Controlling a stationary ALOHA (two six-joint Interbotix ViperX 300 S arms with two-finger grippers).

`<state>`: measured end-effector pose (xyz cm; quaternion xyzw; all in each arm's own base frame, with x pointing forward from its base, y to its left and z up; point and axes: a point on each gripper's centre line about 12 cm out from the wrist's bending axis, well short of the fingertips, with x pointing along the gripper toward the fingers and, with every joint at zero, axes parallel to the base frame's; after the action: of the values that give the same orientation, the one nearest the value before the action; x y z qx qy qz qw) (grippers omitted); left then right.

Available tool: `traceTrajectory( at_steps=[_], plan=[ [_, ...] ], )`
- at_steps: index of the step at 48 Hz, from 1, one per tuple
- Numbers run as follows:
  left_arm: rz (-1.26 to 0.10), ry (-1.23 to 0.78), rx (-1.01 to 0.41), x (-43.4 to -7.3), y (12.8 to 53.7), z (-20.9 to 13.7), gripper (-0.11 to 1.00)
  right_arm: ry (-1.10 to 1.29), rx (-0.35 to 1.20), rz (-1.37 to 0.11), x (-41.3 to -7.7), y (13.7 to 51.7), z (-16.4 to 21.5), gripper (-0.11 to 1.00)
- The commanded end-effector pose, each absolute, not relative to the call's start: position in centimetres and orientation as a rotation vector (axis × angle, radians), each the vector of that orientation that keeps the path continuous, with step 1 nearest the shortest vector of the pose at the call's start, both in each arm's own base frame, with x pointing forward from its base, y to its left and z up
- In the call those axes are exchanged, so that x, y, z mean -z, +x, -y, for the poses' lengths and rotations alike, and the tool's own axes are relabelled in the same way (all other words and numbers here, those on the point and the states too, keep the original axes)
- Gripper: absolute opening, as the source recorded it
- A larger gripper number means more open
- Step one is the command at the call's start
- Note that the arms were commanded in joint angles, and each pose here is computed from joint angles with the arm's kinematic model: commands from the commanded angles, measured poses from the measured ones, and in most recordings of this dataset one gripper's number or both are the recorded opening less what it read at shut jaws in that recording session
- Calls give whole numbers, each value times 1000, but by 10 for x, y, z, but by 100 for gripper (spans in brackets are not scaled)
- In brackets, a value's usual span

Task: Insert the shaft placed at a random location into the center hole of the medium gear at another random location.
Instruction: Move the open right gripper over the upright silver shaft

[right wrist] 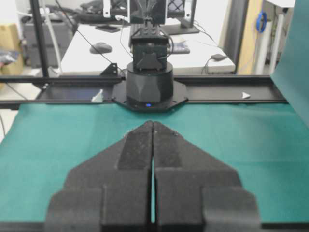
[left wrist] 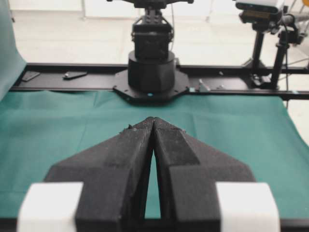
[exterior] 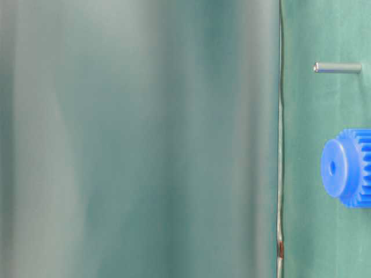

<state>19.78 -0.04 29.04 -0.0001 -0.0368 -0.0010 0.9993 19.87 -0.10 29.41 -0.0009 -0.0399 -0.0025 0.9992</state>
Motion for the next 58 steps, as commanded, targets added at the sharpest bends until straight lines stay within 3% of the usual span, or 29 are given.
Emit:
traceTrajectory(
  at_steps=[1,23,28,38,42,48,58],
  plan=[
    [63,6,11,-298,202,2,0,-1,10,97,-301,201,2,1],
    [23,-16,11,-294,202,2,0,8,101,-3,-293,214,21,2],
    [17,-17,11,-293,202,2,0,21,144,-28,-283,220,31,17],
    [15,-16,11,-293,202,2,0,31,179,-128,-252,244,43,77],
    [15,-16,9,-293,202,2,0,35,198,-180,-236,256,50,93],
    [12,-14,11,-292,202,2,0,44,227,-240,-216,272,61,86],
    [6,-14,11,-291,202,2,0,56,242,-337,-181,295,71,87]
  ],
)
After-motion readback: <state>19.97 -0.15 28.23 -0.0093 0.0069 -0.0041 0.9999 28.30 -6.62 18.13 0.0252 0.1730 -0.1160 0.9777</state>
